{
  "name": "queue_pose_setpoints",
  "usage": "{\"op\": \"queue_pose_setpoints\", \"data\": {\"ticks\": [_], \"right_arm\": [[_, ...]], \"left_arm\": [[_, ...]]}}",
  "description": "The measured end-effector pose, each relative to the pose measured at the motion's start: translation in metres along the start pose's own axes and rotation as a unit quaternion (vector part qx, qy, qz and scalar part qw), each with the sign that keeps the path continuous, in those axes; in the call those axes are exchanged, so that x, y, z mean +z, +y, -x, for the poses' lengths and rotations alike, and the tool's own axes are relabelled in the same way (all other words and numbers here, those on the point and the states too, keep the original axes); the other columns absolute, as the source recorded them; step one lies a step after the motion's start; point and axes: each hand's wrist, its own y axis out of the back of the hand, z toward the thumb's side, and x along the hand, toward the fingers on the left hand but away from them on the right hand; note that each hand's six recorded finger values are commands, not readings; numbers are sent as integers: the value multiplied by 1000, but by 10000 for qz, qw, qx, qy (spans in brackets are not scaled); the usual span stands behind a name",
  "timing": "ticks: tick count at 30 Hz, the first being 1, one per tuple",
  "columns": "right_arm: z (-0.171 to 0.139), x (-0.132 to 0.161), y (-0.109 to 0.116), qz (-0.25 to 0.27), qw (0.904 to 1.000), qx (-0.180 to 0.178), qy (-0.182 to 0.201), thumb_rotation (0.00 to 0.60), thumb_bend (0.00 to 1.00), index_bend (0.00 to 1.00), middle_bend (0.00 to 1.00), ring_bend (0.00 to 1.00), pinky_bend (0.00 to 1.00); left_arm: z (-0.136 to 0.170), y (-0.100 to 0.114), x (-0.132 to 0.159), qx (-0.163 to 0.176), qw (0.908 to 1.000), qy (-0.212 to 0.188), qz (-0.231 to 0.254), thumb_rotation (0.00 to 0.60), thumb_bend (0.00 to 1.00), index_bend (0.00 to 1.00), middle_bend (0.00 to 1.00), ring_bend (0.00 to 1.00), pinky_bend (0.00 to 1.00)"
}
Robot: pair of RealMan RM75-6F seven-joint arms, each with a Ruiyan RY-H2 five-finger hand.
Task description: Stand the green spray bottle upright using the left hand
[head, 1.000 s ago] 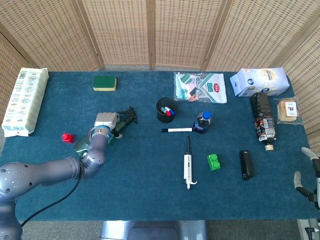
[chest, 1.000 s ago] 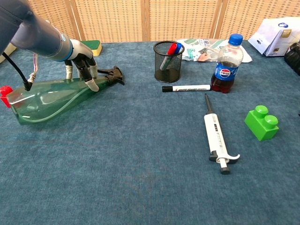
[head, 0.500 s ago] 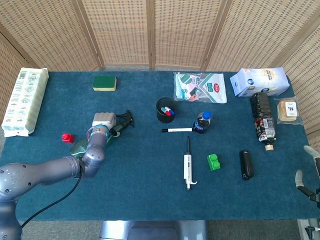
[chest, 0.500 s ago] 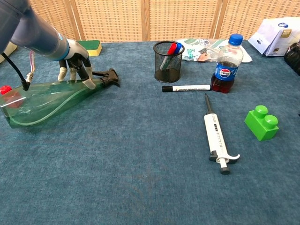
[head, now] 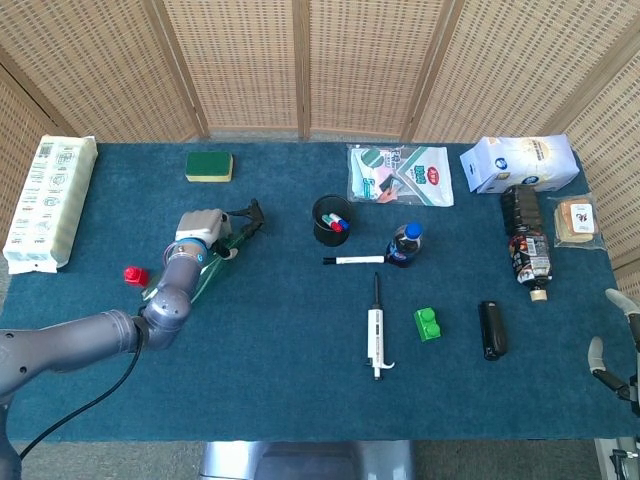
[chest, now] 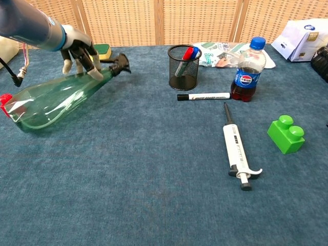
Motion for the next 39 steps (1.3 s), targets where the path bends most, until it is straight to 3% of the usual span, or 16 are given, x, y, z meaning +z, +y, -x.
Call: {"op": "queue_pose_setpoints", "data": {"ticks": [9,18,24,28,31,39], "right_arm": [[0,2,-1,65,9999,-67,56,600,556,175,229,54,116],[-1,4,-2,116,9998,-105,110,600,555,175,229,54,117],[1,6,-5,154,9997,-79,148,600,554,174,229,54,117],[3,8,-8,205,9996,-63,175,600,552,174,229,54,116],[3,8,-11,239,9995,-47,184,600,553,174,229,54,116],[6,8,-14,316,9993,-26,175,600,552,172,229,54,117]], "left_arm": [[19,23,-2,618,9946,-655,514,585,475,512,488,515,715],[56,36,-13,1376,9713,-1463,1272,589,473,509,471,505,705],[85,38,-22,1750,9420,-2059,1990,592,473,508,463,494,687],[102,38,-28,1878,9158,-2428,2589,597,471,510,461,485,634],[113,38,-34,1974,8911,-2701,3065,594,470,509,457,478,629],[127,31,-46,2056,8391,-3175,3909,589,474,510,450,467,621]]}}
